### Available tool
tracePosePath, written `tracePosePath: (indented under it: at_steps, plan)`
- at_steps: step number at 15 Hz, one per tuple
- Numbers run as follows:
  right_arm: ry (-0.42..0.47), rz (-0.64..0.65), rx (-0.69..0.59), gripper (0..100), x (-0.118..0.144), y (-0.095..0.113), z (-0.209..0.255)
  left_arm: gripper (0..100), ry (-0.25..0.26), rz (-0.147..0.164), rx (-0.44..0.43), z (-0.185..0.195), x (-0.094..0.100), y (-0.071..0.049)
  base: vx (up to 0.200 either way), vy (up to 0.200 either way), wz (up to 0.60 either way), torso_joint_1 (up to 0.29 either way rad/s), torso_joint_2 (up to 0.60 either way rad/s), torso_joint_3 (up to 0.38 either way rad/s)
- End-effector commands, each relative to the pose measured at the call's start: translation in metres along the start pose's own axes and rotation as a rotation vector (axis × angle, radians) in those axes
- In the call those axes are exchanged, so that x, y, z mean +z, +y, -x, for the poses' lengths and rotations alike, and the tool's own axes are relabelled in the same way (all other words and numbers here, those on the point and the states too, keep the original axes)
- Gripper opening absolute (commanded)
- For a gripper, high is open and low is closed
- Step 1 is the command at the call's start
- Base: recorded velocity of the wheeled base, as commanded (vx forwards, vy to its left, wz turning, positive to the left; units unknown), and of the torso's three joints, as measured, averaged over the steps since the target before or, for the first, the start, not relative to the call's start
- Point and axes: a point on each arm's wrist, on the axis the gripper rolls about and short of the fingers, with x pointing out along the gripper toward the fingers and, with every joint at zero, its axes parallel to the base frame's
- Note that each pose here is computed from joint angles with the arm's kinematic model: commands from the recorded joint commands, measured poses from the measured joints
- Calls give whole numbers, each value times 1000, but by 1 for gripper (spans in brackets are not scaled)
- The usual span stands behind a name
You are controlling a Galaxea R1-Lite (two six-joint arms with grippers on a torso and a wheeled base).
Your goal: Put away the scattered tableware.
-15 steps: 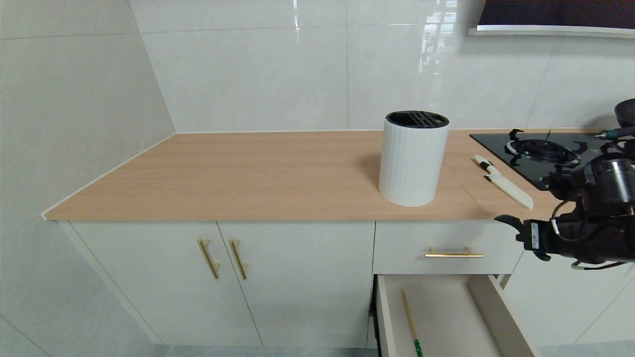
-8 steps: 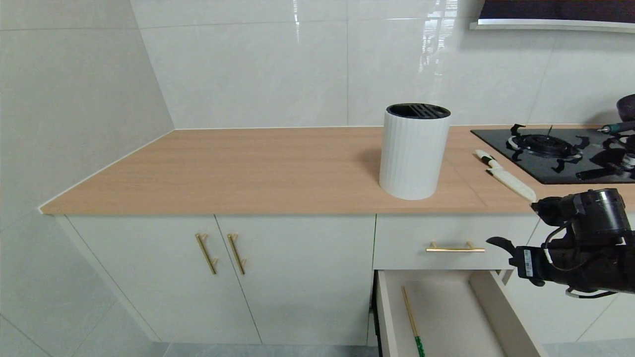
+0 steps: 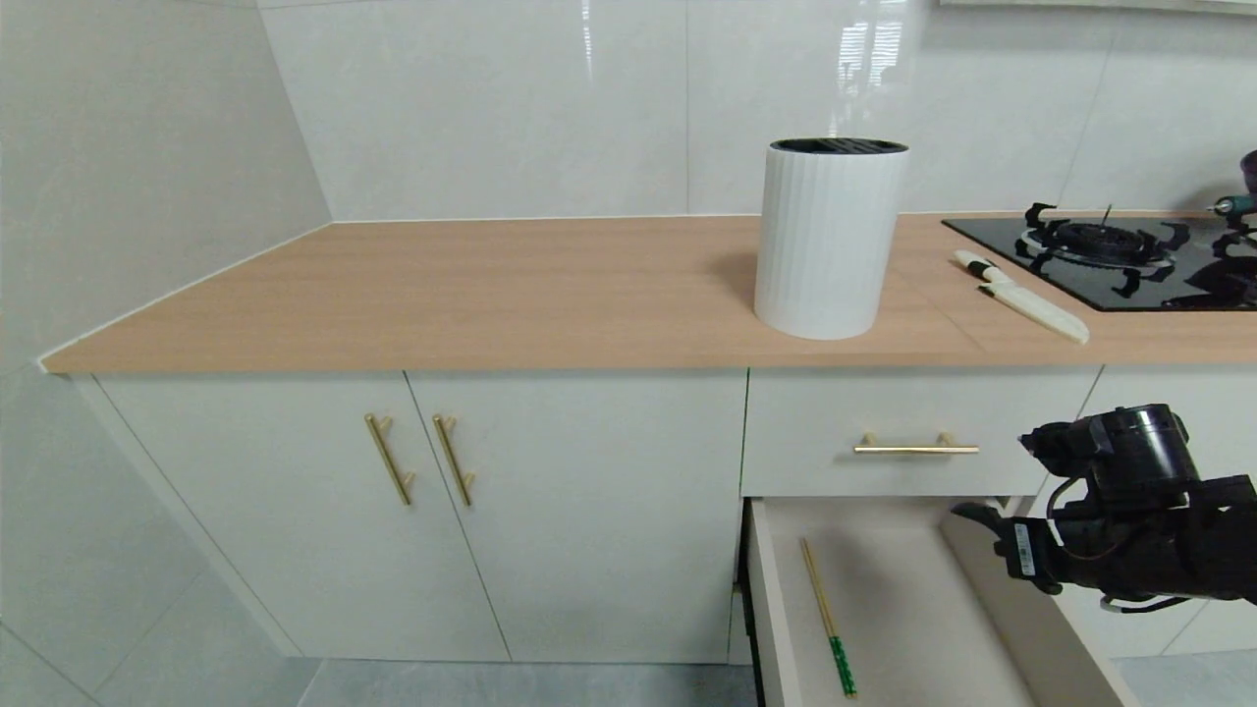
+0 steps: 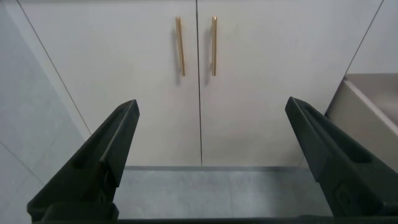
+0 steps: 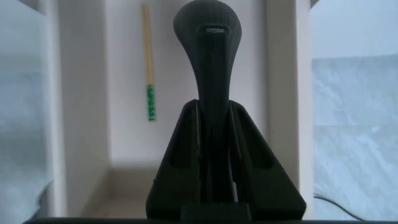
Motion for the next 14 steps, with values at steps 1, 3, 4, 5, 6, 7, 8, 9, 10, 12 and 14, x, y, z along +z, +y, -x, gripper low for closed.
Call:
tracePosePath:
  at_steps: [1,3,4,5,6,7,8,9,10,12,14]
  plan:
    - [40,12,-23,0,-8,3,-15,100,1,0,0,0,0,0,0,0,0,-183,461,295]
    - [51,22,-28,0,-13,5,-24,100,1,0,0,0,0,0,0,0,0,-173,459,298]
    - [55,25,-30,0,-15,6,-27,100,1,0,0,0,0,0,0,0,0,-139,447,295]
    - [56,29,-27,0,-18,7,-31,100,2,0,0,0,0,0,0,0,0,-139,456,315]
    - [59,30,-26,0,-20,7,-33,100,2,0,0,0,0,0,0,0,0,-144,442,310]
    - [65,31,-28,0,-21,7,-35,100,1,0,0,0,0,0,0,0,0,-129,452,320]
    - [68,35,-28,0,-22,9,-35,100,1,0,0,0,0,0,0,0,0,-119,452,320]
    - [68,37,-33,0,-22,9,-36,100,1,0,0,0,0,0,0,0,0,-80,320,227]
    - [65,42,-50,0,-22,10,-35,100,1,0,0,0,0,0,0,0,0,-36,188,129]
    - [64,43,-50,0,-22,11,-35,100,1,0,0,0,0,0,0,0,0,-17,80,51]
    - [54,42,-50,0,-22,11,-39,100,1,0,0,0,0,0,0,0,0,0,0,0]
